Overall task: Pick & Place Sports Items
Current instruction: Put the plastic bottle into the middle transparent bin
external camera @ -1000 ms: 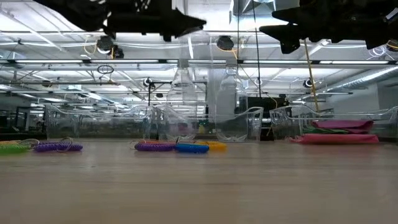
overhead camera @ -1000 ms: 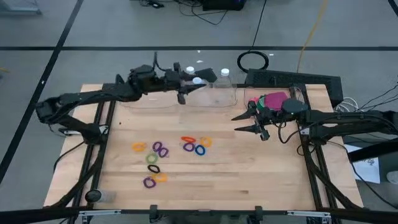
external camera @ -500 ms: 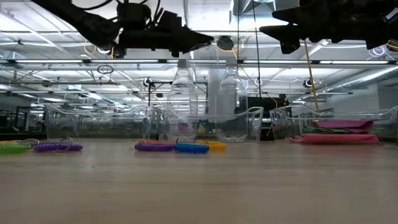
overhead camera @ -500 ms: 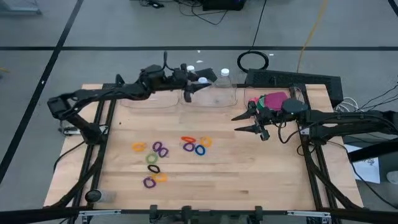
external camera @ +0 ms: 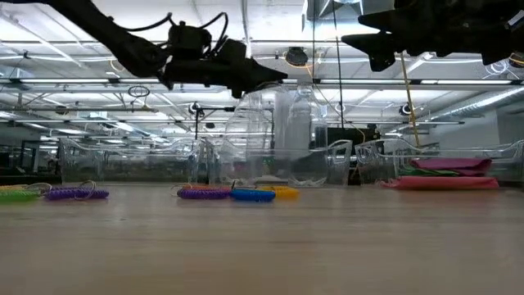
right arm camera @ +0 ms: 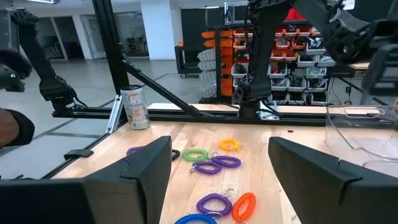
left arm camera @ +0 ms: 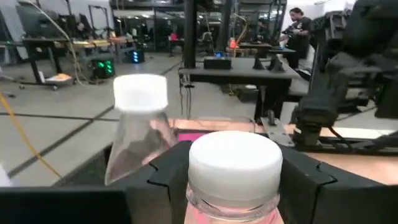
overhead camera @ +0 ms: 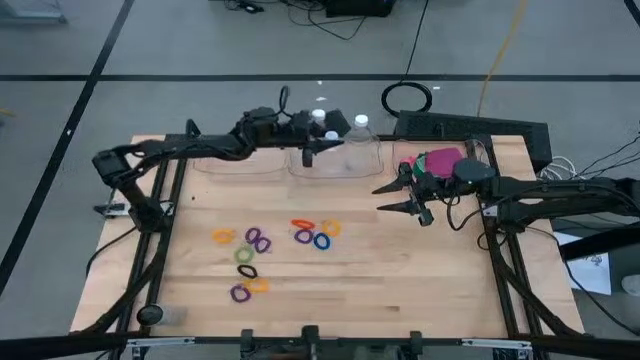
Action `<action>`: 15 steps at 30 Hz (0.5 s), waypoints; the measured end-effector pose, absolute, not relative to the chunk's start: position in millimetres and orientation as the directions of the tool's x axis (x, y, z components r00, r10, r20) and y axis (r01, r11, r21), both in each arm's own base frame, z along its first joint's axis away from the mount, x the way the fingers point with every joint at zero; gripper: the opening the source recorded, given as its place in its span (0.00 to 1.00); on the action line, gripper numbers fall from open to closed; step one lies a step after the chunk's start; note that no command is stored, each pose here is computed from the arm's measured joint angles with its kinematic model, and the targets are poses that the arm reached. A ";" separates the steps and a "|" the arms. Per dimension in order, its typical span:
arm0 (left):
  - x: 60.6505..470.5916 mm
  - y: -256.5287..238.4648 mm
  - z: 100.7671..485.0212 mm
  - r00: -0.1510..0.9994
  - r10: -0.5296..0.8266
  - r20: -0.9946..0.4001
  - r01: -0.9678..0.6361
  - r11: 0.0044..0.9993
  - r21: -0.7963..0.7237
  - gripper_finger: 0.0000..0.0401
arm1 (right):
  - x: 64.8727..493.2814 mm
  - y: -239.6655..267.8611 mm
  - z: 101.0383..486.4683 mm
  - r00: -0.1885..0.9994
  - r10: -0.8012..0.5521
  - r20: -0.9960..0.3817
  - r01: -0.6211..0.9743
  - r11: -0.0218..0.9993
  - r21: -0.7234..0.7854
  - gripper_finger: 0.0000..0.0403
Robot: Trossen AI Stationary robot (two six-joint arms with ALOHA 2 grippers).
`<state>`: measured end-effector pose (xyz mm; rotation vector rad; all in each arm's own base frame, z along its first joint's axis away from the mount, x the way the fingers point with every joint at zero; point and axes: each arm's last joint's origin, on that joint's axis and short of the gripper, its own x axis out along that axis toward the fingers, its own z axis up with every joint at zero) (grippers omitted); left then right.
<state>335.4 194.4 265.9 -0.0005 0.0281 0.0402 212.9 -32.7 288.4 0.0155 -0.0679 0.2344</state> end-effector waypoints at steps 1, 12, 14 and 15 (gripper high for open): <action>336.4 195.0 263.3 0.999 0.039 -0.034 -0.039 0.999 -0.004 0.34 | 212.8 -32.7 288.4 0.970 0.232 0.069 -0.233 0.973 0.007 0.49; 339.8 197.2 254.5 0.998 0.040 -0.050 -0.041 0.999 -0.011 0.34 | 212.9 -32.7 288.4 0.970 0.232 0.069 -0.233 0.973 0.007 0.49; 339.4 196.8 255.5 0.998 0.037 -0.049 -0.037 0.999 -0.006 0.34 | 212.9 -32.7 288.3 0.970 0.231 0.069 -0.232 0.973 0.008 0.49; 339.4 196.7 255.6 0.998 0.034 -0.049 -0.034 0.999 -0.004 0.34 | 212.9 -32.7 288.3 0.970 0.231 0.069 -0.233 0.973 0.008 0.49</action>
